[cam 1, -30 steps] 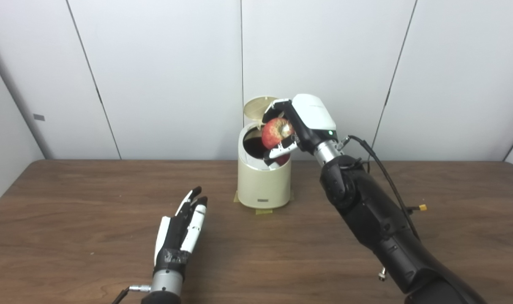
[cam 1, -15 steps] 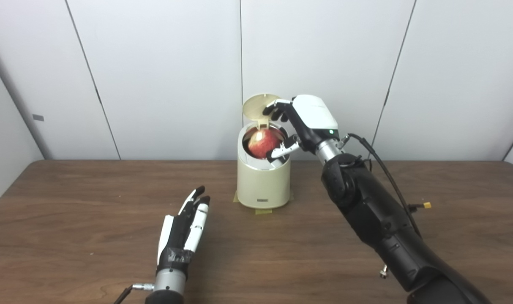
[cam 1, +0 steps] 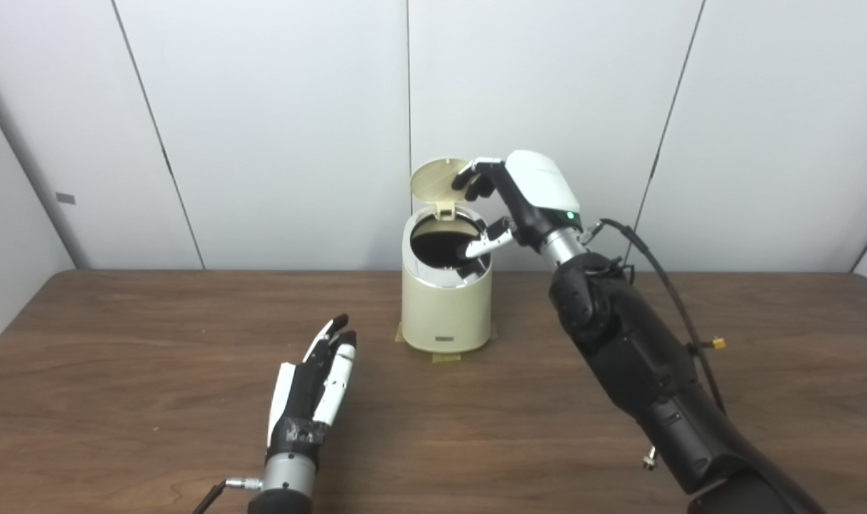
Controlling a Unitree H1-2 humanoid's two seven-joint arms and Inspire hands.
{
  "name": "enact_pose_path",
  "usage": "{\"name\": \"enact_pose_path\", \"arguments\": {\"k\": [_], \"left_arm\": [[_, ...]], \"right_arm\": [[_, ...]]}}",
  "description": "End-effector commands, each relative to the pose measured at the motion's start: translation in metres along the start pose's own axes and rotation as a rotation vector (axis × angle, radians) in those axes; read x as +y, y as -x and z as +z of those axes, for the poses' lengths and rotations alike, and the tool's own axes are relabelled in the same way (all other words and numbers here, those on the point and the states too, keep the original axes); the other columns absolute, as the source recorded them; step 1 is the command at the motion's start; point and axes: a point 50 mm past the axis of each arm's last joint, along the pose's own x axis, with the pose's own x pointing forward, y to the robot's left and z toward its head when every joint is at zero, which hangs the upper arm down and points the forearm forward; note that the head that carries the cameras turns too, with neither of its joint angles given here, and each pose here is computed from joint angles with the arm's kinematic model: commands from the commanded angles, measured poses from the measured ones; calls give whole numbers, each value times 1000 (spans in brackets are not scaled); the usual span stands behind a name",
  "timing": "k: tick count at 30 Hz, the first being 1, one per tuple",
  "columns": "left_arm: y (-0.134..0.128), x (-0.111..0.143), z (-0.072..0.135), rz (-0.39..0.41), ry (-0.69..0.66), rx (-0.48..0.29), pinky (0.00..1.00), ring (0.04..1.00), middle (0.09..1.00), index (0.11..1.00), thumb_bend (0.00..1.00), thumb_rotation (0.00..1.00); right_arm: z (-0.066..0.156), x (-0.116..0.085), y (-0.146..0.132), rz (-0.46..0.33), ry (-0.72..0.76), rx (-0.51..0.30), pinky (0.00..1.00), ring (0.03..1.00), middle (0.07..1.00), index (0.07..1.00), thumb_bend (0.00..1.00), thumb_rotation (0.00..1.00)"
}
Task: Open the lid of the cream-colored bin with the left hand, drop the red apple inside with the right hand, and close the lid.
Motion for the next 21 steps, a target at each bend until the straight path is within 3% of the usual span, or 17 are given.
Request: {"name": "enact_pose_path", "arguments": {"k": [1, 10, 18, 21], "left_arm": [[-8, 0, 22, 12, 4, -100, 918, 923, 885, 932, 364, 881], [-9, 3, 22, 7, 0, -98, 928, 924, 886, 929, 362, 847], [-9, 11, 22, 6, 35, -104, 885, 916, 884, 929, 337, 770], [-9, 16, 20, 8, 69, -97, 902, 901, 889, 935, 337, 763]], "right_arm": [[15, -32, -12, -113, -83, -59, 389, 438, 513, 507, 533, 11], [-16, -57, 28, -161, -97, 20, 367, 412, 497, 496, 520, 0], [-32, -66, 64, -171, -167, 93, 368, 408, 487, 505, 520, 0], [-40, -66, 91, -167, -247, 154, 384, 411, 479, 526, 518, 0]]}}
